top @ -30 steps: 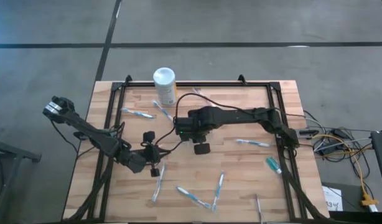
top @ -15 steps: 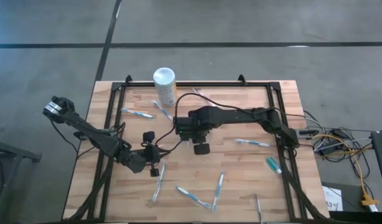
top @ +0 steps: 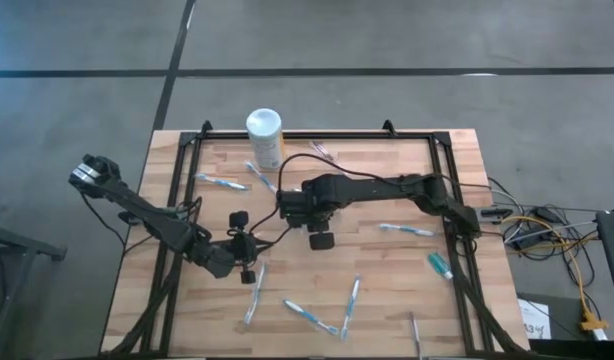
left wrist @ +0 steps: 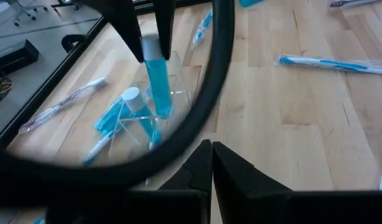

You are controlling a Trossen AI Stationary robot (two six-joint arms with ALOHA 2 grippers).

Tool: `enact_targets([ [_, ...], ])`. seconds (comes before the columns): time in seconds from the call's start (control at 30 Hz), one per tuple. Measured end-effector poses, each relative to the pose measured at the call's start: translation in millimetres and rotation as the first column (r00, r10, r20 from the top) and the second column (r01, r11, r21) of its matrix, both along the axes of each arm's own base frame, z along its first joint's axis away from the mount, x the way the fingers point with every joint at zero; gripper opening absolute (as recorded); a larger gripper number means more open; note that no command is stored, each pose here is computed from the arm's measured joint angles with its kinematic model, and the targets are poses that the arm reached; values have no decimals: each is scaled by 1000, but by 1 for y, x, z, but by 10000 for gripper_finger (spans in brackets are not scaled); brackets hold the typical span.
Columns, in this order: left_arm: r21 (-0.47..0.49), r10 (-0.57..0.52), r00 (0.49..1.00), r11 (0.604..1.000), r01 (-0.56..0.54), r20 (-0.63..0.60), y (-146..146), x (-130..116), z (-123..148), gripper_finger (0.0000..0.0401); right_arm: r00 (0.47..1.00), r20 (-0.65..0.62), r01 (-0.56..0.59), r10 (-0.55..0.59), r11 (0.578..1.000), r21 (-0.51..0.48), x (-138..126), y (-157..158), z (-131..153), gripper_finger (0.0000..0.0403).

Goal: Pick & Place toothbrushing station
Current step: Put the blue mouthwash into the transparent organizer

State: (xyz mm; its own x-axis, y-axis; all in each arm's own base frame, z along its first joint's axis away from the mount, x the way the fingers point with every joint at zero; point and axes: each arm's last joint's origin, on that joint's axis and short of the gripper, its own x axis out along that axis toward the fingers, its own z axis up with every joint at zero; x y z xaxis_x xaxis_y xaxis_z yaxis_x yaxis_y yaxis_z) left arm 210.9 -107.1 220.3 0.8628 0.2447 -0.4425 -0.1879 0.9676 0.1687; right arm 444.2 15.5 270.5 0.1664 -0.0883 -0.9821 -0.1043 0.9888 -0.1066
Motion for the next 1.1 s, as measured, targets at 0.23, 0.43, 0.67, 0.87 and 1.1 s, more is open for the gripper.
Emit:
enact_targets([
  [0.23,1,-2,1000,1000,2,-4,0,0,0,16,1000,-13,6,-6,1000,0,3,-1,-6,91],
  [0.43,0,-1,1000,1000,1,-2,0,0,0,16,1000,-3,14,-14,1000,1,4,-2,-7,91],
  [0.67,-1,0,1000,1000,0,-1,0,0,0,14,999,-6,47,-47,999,3,5,-8,-14,91],
  [0.87,-9,-4,1000,1000,4,1,0,0,0,16,998,-23,58,-58,998,5,5,-10,-25,91],
  [1.1,-9,-3,1000,1000,3,3,0,0,0,16,999,-6,52,-52,997,48,7,-9,-30,91],
])
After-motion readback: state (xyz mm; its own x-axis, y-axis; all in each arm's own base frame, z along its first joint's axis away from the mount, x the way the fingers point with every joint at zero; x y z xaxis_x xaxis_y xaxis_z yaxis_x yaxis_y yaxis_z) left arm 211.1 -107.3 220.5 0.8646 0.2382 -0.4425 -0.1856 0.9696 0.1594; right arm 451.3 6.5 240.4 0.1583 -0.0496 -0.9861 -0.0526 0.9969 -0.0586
